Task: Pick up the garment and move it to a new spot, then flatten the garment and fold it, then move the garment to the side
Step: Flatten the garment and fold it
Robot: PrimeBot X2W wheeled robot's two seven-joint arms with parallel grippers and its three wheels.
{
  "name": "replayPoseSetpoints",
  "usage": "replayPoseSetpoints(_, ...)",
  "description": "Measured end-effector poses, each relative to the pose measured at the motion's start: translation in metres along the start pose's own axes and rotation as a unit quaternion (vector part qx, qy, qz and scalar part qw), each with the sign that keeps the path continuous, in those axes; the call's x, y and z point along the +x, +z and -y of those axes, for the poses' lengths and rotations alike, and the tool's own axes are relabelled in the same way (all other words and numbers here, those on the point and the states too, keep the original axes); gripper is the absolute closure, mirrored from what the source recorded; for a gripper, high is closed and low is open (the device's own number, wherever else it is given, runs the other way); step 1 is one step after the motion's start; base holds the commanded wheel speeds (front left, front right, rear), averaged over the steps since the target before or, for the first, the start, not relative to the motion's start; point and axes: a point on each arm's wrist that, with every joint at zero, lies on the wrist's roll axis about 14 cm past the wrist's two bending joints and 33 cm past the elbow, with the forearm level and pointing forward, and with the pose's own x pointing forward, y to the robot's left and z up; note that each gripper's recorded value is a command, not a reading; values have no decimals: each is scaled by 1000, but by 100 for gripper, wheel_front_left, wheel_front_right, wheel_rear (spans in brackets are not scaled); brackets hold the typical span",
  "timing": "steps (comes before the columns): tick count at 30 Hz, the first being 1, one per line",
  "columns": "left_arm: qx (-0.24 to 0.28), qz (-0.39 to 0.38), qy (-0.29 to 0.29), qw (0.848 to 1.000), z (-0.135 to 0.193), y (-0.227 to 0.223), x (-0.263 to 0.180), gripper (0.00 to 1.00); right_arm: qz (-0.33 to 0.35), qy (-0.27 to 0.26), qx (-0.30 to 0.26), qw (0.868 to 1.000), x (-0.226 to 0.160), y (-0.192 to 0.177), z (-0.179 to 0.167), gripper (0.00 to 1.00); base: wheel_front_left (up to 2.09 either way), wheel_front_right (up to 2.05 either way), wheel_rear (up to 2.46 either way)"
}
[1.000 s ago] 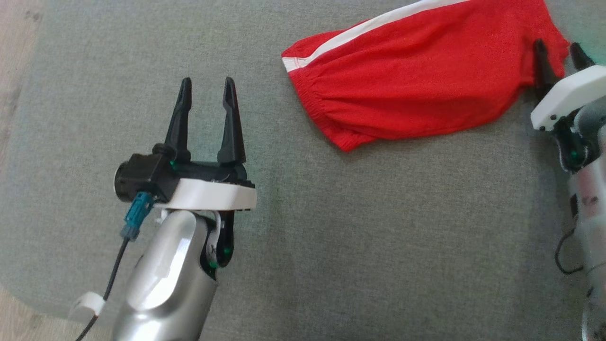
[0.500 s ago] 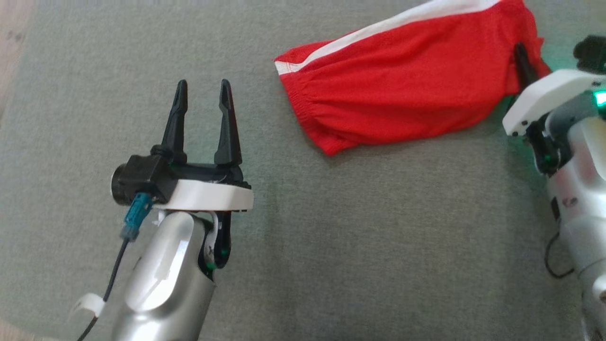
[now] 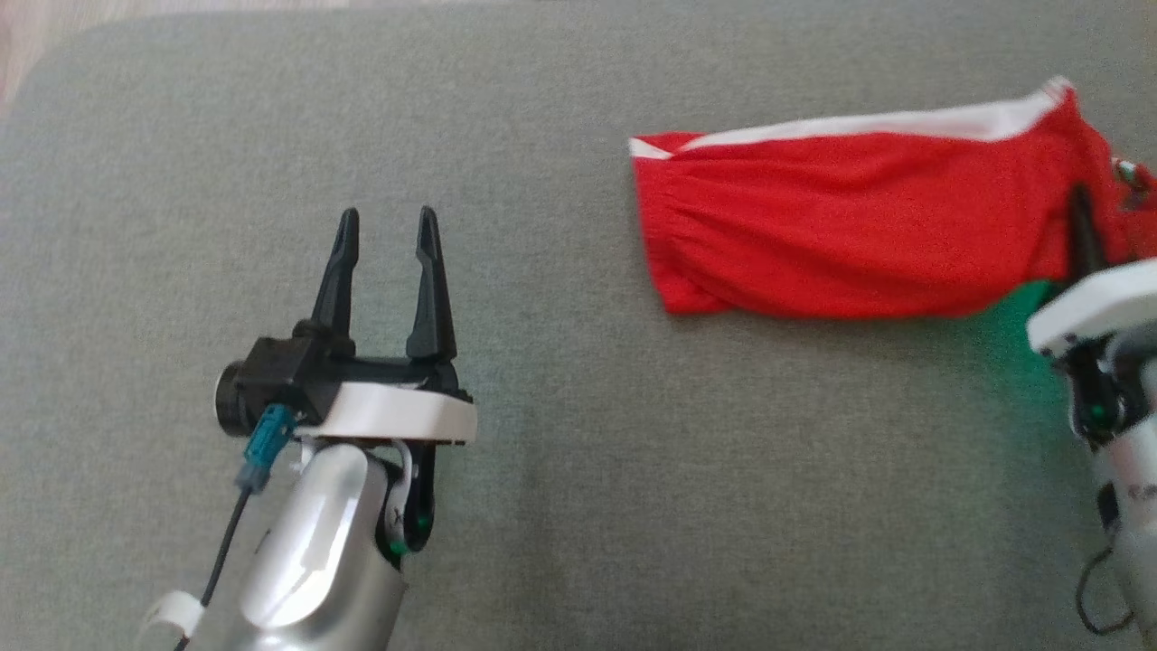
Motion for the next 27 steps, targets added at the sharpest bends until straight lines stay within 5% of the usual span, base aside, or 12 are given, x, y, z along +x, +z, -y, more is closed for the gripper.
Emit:
replayPoseSetpoints(5, -2, -2, -7, 1000, 7, 0, -6, 0, 28, -46, 24, 998, -19, 9, 32, 100, 0, 0, 0)
replayPoseSetpoints(12, 0, 1, -1, 1000, 0, 3, -9, 0, 36, -42, 22, 998, -14, 11, 23, 100, 0, 0, 0)
replayPoseSetpoints(27, 9, 14, 15, 1000, -10, 17, -34, 0, 95, 132, 33, 986, -19, 42, -134, 100, 0, 0, 0)
